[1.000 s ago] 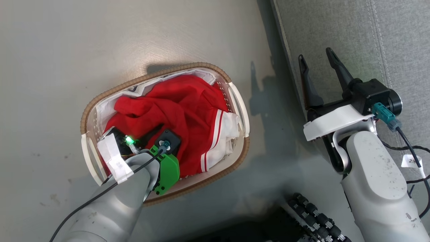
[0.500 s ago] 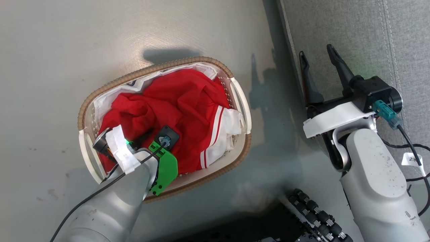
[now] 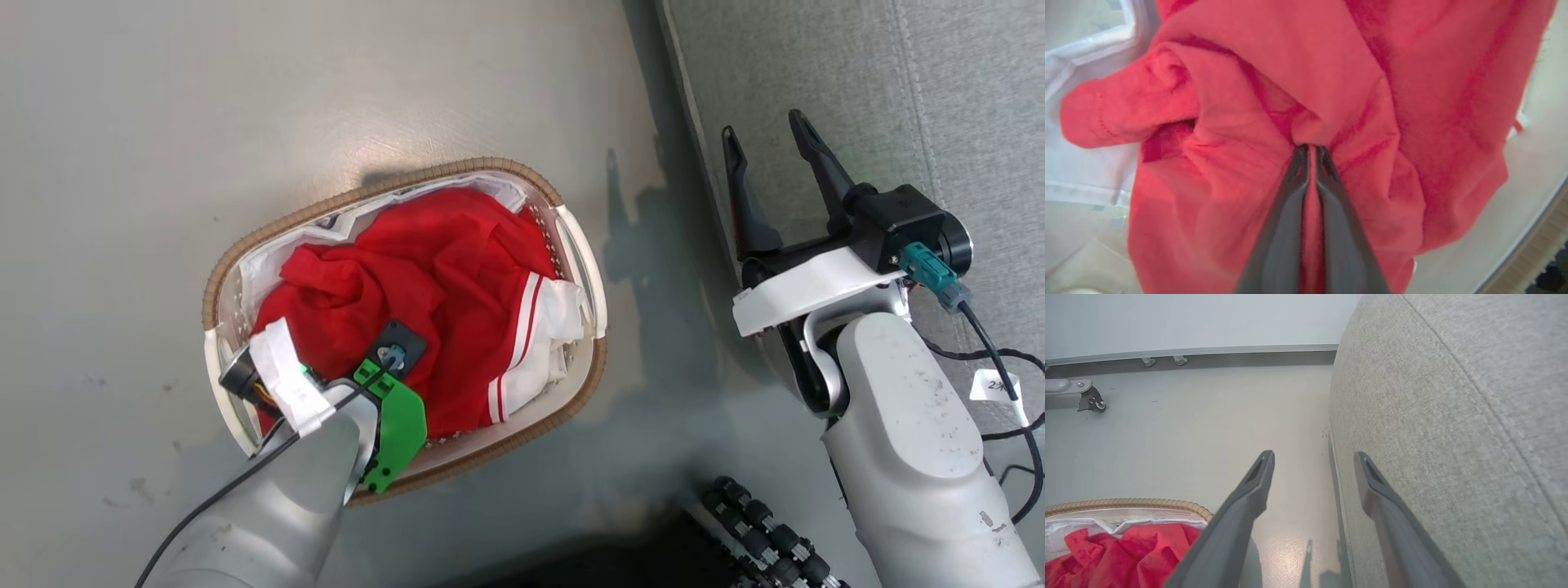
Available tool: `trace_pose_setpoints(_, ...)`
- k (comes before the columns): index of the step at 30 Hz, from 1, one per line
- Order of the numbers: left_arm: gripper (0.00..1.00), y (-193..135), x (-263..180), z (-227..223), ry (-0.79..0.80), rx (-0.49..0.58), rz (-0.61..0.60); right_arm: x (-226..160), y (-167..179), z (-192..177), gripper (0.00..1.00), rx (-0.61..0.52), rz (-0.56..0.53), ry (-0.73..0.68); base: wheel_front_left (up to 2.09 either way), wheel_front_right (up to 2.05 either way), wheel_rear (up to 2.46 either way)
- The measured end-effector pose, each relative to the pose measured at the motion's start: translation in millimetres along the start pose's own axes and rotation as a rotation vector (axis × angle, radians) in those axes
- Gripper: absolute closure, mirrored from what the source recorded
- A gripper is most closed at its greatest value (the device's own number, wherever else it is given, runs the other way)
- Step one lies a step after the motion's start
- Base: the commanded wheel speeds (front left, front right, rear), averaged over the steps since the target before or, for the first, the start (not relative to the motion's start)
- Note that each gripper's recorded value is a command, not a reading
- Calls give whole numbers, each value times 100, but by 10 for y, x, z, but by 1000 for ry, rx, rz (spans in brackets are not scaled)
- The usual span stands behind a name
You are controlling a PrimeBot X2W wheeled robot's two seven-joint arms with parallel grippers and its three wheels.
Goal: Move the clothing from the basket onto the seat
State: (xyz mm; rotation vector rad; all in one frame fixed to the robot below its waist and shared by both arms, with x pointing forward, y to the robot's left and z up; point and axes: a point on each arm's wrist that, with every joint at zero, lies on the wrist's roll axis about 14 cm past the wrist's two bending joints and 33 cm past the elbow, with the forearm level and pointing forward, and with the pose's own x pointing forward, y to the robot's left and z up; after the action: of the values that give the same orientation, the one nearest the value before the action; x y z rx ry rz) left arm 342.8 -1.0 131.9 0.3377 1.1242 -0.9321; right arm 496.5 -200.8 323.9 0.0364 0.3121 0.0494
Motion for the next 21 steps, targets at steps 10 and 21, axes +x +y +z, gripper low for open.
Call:
trace_pose_setpoints(10,100,-26,-353,318,-200,-76,55,-155,88,397,0,15,15,-80,0,0,0)
trace_pose_setpoints(21,100,-105,-942,773,-429,-152,126,-517,246,694,0,32,44,-135,0,0,0)
